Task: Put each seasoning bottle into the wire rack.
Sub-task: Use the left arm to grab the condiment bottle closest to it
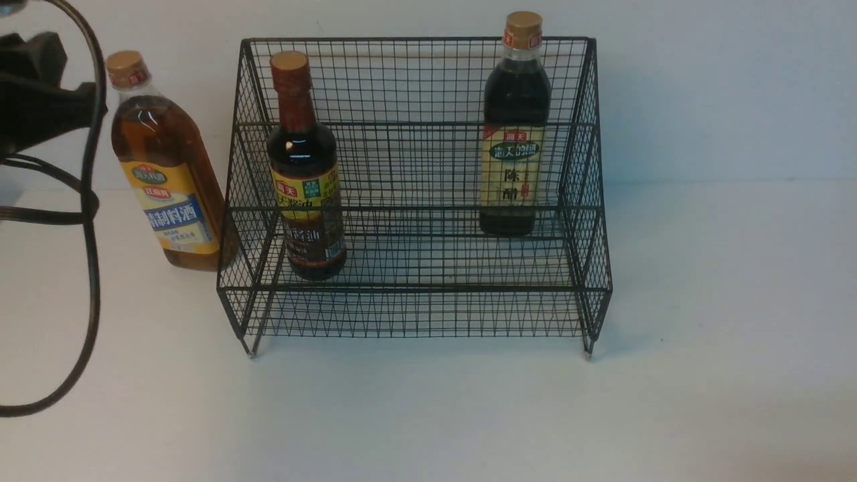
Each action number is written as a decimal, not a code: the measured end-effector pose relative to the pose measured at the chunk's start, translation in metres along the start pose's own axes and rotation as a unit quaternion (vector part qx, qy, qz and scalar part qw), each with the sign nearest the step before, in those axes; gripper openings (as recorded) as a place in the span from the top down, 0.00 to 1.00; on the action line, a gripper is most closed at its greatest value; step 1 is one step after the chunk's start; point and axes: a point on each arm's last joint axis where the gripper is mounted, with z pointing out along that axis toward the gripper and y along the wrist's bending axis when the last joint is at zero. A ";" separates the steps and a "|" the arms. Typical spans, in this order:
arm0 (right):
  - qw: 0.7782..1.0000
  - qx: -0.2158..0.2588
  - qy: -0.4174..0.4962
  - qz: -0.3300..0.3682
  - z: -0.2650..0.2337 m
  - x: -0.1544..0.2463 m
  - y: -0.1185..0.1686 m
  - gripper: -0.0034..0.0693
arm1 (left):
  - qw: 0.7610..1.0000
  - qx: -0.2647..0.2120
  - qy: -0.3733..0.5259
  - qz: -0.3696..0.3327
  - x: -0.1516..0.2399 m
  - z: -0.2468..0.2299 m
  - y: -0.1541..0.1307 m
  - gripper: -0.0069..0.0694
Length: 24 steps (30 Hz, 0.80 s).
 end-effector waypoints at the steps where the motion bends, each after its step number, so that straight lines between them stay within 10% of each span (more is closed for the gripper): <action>1: 1.000 0.000 0.000 0.000 0.000 0.000 0.000 0.97 | 1.000 0.000 0.001 0.000 0.001 0.001 0.000 0.52; 8: 1.000 0.000 0.000 0.008 0.000 0.000 0.000 0.97 | 1.000 0.001 0.029 -0.007 0.020 0.036 0.003 0.25; 24: 1.000 0.000 0.000 0.008 0.000 0.000 0.000 0.97 | 0.998 -0.014 0.057 -0.035 0.047 0.104 0.012 0.21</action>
